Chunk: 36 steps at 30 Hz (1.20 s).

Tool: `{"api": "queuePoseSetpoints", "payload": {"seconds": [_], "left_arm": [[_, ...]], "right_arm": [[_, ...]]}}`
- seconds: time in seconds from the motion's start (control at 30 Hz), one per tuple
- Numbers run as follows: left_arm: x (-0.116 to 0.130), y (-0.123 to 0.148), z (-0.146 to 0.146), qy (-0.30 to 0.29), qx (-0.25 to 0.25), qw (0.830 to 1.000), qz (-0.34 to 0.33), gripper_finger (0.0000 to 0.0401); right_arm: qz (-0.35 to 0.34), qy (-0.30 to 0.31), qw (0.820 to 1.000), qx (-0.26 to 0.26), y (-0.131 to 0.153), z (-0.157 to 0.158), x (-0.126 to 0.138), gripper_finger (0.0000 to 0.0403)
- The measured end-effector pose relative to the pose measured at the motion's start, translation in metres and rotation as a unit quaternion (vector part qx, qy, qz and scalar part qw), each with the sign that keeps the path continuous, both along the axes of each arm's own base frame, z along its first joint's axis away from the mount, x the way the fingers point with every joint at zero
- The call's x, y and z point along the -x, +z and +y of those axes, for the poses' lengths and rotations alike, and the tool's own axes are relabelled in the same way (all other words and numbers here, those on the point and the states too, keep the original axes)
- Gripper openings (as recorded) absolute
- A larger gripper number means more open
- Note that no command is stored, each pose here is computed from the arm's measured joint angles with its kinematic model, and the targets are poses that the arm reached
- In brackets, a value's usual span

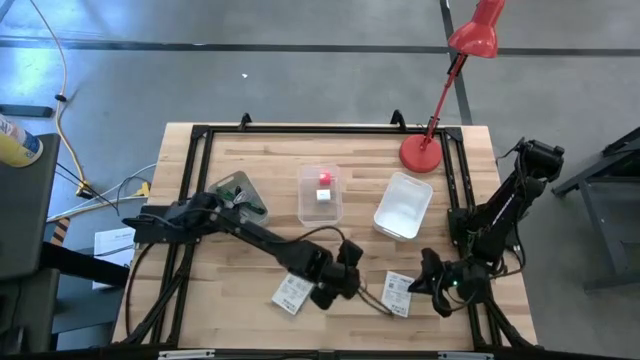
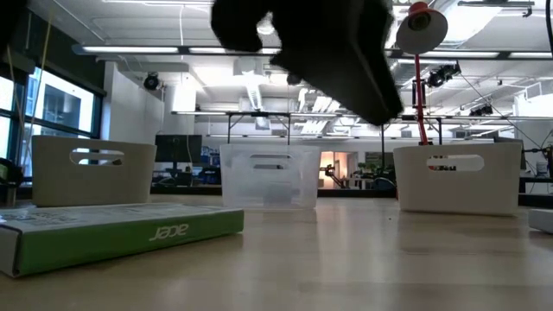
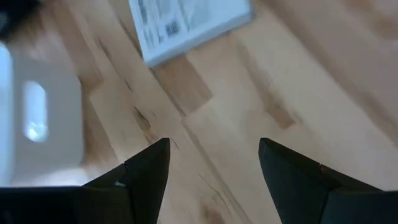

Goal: Pick and place items into bin
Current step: Put the right card reader box into the white bin

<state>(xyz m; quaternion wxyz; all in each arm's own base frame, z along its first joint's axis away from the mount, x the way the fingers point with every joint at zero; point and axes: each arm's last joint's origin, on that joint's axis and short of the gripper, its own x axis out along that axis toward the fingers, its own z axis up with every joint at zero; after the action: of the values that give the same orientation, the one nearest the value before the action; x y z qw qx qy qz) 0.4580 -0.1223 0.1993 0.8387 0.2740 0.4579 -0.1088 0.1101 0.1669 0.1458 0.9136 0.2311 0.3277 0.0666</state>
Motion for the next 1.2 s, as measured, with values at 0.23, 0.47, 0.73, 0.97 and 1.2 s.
{"api": "queuePoseSetpoints", "payload": {"seconds": [0.23, 0.47, 0.73, 0.97, 1.2], "left_arm": [[-0.008, -0.015, 0.013, 0.022, 0.054, 0.997, -0.043, 0.0232], [-0.015, -0.017, 0.009, 0.006, 0.088, 0.99, -0.113, 0.0232], [-0.023, -0.013, 0.007, 0.0, 0.107, 0.975, -0.194, 0.0232], [-0.033, -0.036, 0.005, -0.002, 0.117, 0.967, -0.227, 0.0232], [-0.038, -0.061, 0.003, 0.006, 0.14, 0.966, -0.219, 0.0232]], "right_arm": [[0.055, -0.005, 0.998, -0.009, -0.006, -0.004, 0.004, 0.0012], [0.077, -0.006, 0.997, -0.006, -0.009, -0.005, 0.006, 0.0012], [0.127, -0.012, 0.991, -0.028, -0.013, -0.007, 0.009, 0.0012], [0.146, -0.019, 0.988, -0.048, -0.013, -0.007, 0.01, 0.0012], [0.173, -0.04, 0.981, -0.082, -0.014, -0.006, 0.01, 0.0012]]}}
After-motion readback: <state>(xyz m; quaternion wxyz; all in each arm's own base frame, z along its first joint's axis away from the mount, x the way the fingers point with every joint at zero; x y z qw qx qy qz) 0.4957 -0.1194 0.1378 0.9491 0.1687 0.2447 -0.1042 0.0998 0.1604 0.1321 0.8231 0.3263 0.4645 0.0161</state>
